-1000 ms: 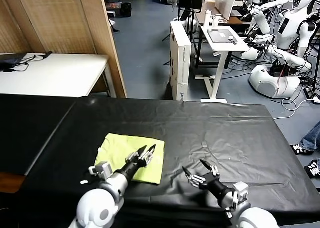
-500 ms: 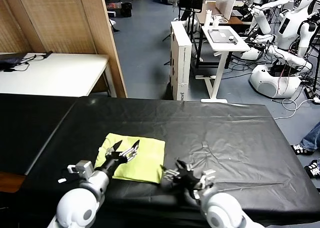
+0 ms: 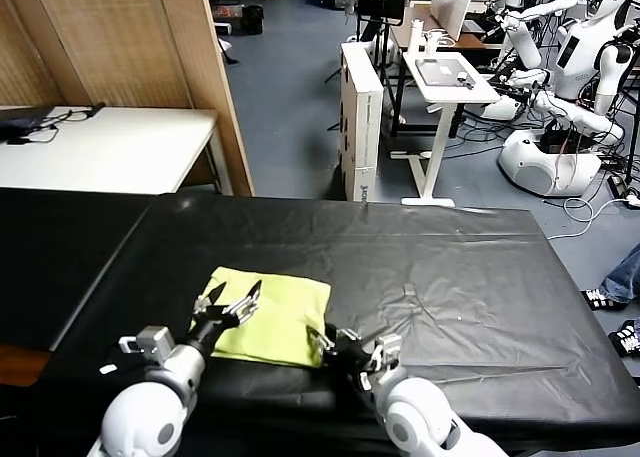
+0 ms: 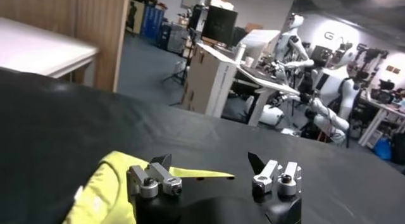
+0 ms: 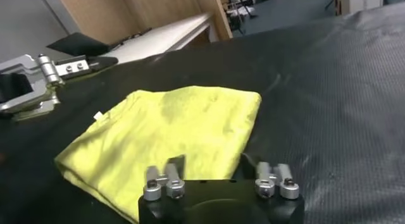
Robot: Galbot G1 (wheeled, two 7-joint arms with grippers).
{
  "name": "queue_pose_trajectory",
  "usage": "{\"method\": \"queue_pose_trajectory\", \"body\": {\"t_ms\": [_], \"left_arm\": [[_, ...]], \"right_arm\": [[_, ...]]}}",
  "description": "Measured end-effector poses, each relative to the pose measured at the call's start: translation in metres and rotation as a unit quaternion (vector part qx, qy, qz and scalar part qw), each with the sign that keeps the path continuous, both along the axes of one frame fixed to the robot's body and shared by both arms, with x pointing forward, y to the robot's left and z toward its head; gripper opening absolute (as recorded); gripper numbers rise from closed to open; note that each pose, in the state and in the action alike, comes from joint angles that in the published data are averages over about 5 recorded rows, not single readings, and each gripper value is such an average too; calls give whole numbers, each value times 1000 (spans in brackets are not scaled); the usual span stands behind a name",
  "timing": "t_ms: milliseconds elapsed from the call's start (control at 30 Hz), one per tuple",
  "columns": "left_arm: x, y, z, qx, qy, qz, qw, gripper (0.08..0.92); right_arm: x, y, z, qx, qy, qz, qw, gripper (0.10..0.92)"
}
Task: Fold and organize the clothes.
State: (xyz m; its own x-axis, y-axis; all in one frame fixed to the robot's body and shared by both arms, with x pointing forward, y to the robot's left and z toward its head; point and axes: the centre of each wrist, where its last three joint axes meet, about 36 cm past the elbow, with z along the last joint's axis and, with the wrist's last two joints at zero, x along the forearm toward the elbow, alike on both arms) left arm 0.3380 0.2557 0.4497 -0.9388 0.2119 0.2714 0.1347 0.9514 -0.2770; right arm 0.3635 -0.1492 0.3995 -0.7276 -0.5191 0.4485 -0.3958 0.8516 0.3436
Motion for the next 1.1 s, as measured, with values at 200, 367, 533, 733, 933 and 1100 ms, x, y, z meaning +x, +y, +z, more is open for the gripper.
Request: {"method": "queue_pose_trajectory", "body": {"t_ms": [200, 367, 533, 733, 933, 1100], "left_arm": [[3, 4, -1, 2, 0, 4, 1000, 907], [4, 4, -2, -1, -5, 5, 1000, 907], [4, 5, -3, -2, -14, 11, 1000, 907], [5, 8, -4, 1, -25, 13, 1000, 907], [4, 10, -11, 9, -42, 23, 999, 907], [0, 13, -18, 25, -52, 40, 998, 907]], "right_arm": [[6, -31, 14, -36, -15, -21, 999, 160], [9, -50, 22, -66, -23, -28, 997, 159], [9, -58, 28, -78, -27, -22, 996, 204], [7, -69, 35, -91, -37, -22, 995, 544], [-1, -83, 45, -108, -57, -22, 992, 861], [-11, -95, 54, -119, -108, -16, 987, 906]]}}
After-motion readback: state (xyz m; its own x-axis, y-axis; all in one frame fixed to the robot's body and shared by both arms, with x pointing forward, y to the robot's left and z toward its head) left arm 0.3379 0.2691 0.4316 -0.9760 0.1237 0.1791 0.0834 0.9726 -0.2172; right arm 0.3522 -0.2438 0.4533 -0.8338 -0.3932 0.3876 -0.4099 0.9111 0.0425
